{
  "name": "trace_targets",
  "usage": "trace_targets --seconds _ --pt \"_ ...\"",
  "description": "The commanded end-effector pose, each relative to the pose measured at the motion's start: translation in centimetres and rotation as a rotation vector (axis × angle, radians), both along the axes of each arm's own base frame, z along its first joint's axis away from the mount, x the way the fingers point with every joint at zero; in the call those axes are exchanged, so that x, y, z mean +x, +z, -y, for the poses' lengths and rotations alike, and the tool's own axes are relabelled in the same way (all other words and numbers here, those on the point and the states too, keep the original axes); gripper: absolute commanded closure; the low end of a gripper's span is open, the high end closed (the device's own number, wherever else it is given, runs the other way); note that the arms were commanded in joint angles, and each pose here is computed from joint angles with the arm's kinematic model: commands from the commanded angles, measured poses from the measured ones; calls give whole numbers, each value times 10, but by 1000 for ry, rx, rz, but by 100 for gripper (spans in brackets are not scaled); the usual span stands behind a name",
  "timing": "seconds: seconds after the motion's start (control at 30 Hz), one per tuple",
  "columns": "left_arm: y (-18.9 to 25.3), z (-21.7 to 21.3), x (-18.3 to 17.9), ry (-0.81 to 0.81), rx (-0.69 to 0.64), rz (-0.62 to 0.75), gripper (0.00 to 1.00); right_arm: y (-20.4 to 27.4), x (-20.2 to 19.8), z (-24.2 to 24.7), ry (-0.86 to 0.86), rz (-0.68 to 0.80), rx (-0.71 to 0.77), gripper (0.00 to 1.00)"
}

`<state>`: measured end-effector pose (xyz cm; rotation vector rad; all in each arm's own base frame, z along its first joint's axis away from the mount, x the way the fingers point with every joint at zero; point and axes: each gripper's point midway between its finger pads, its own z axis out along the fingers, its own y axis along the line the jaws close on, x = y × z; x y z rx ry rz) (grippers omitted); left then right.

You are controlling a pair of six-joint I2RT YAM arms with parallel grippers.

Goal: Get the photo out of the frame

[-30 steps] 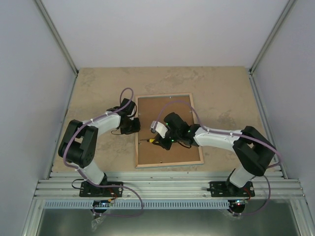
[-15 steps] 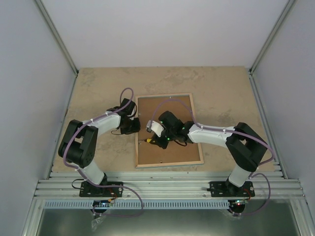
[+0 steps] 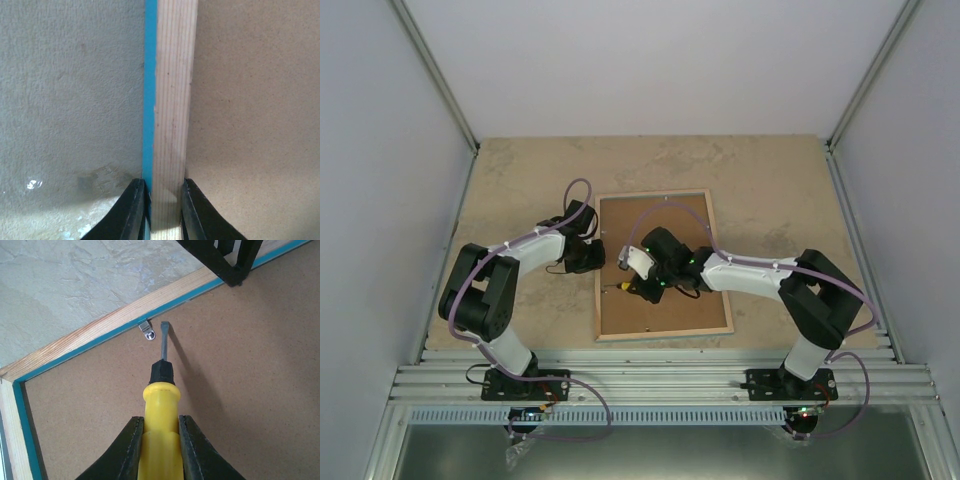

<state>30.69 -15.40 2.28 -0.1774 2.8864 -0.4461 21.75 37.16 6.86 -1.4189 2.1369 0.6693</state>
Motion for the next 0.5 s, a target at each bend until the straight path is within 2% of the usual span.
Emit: trace_targets --seconds 0.0,0.47 --pt "-2 9 -1 -6 -38 -9 90 -4 -7 -4 40 -4 -27 100" --pt "-3 6 -1 3 -25 -10 92 -15 -24 -4 105 -51 -98 100"
